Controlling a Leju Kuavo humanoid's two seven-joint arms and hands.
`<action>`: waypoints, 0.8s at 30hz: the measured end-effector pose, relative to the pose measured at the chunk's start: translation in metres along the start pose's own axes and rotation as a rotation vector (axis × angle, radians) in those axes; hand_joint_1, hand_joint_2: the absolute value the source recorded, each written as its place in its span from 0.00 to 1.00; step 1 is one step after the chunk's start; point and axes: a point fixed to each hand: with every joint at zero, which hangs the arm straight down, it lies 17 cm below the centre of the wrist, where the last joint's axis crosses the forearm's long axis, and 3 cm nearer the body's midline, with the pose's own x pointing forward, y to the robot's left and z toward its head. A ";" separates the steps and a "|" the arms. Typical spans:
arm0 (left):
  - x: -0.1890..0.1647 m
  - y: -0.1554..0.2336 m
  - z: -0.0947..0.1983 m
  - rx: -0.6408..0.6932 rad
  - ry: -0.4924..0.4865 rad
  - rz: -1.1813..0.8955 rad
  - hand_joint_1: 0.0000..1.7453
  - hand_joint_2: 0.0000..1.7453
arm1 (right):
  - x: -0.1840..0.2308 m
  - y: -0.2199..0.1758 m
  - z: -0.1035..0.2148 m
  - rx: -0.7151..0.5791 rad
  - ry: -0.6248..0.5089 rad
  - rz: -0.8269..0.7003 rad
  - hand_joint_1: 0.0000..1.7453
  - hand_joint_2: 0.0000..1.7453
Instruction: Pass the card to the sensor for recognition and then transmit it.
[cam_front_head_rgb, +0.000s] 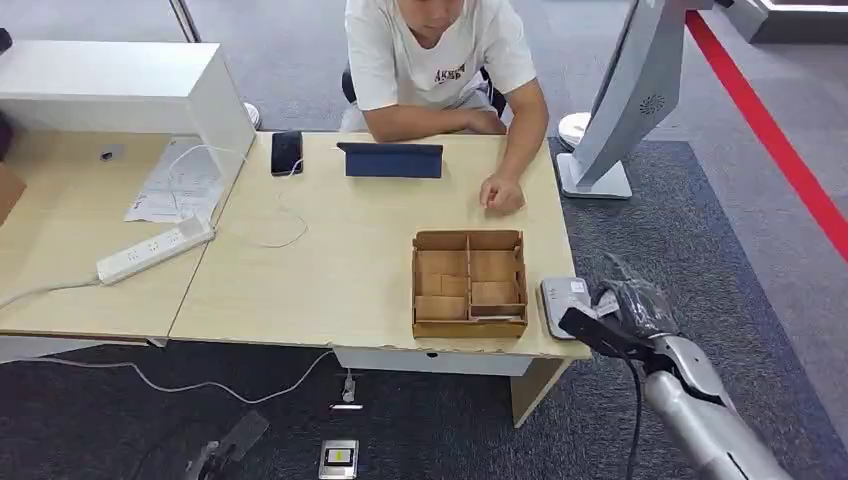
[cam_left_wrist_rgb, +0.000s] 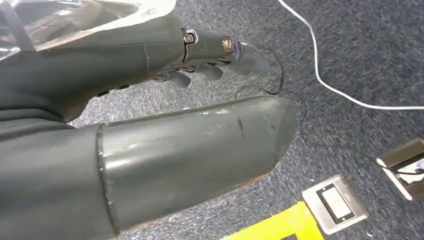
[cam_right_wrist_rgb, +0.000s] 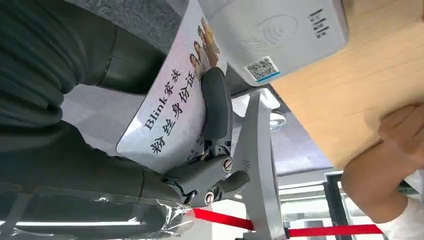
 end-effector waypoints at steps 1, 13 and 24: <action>0.000 0.000 0.000 0.000 0.000 0.000 0.00 0.00 | -0.002 0.001 0.001 0.000 0.003 -0.001 1.00 1.00; -0.003 -0.001 0.001 0.000 0.004 0.002 0.00 0.00 | -0.004 0.011 0.008 0.012 0.009 0.000 1.00 1.00; -0.001 -0.001 0.001 -0.006 0.002 -0.005 0.00 0.00 | 0.012 0.006 0.002 -0.005 -0.023 -0.004 1.00 1.00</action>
